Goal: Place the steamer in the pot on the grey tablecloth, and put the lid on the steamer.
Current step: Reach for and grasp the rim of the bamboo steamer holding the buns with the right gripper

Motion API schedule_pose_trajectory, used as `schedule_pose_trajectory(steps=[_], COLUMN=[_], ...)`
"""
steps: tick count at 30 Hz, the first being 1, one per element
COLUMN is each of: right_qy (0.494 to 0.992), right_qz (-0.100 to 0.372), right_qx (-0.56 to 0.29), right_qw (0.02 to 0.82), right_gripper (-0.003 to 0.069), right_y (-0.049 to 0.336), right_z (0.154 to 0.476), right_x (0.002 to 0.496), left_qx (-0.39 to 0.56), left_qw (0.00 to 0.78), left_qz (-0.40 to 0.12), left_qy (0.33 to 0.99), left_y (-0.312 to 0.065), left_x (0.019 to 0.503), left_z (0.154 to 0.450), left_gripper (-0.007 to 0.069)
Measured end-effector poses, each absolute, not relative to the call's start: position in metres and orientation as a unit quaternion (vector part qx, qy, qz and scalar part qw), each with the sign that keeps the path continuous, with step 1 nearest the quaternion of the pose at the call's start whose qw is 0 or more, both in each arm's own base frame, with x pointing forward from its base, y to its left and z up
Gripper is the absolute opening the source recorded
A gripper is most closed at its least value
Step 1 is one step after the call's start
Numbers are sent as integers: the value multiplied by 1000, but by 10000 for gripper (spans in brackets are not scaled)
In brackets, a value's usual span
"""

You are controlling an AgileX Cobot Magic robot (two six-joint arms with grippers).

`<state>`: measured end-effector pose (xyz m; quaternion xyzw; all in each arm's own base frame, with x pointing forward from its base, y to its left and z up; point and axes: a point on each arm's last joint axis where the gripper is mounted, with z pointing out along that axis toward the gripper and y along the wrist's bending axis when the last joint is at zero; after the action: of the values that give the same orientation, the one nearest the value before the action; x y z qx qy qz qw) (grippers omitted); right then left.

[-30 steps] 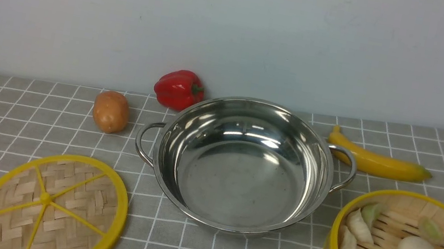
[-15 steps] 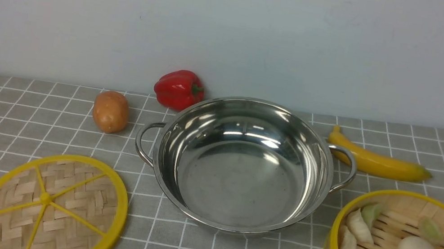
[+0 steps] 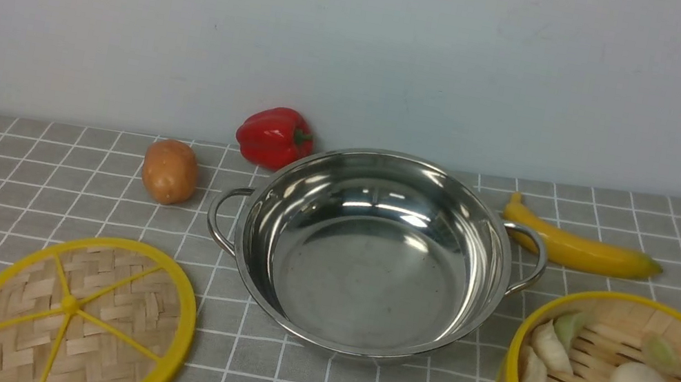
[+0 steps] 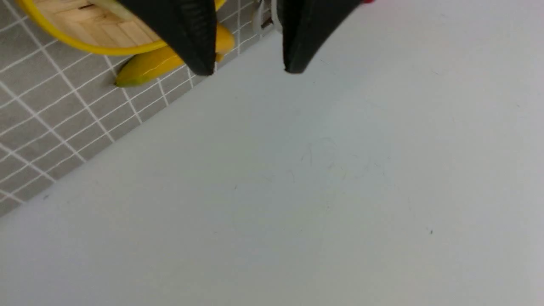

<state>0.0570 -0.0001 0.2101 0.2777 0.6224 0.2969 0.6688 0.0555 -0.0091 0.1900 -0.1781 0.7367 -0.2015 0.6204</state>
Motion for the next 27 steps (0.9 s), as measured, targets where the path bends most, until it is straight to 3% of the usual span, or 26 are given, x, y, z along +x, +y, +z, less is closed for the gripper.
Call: schedule_pose_trajectory(steps=[7,10,14,16,19,21,25,27], right_qy=[612,605,589,567,487,398,361,368], right_qz=[318,327,347,359,383,391,371,326], right_qx=[297,304,317,314,282,223,157,93], right_qw=[661,659,658,671,732,799,841,866], right_gripper=[243,243,243,243,243,243,243,243], right_y=[0,0,-1,-2,-5,-7,-3,4], right_z=[211,211,213,218,237,257,280,311], right_x=[57,57,57,56,51,40,31,28], left_qx=[-214,-277,-307,-316,-329,-362,-425,-469], left_qw=[610,582,567,565,579,597,601,609], left_qz=[-243,-321,-363,-372,-374,-387,-424,-439], left_qy=[723,693,673,666,645,602,528,465], left_y=[-10,-13,-15,-15,-11,-5,4,13], left_x=[56,56,56,56,56,57,56,55], left_z=[191,193,195,196,199,205,211,216], left_gripper=[243,243,243,243,243,243,243,243])
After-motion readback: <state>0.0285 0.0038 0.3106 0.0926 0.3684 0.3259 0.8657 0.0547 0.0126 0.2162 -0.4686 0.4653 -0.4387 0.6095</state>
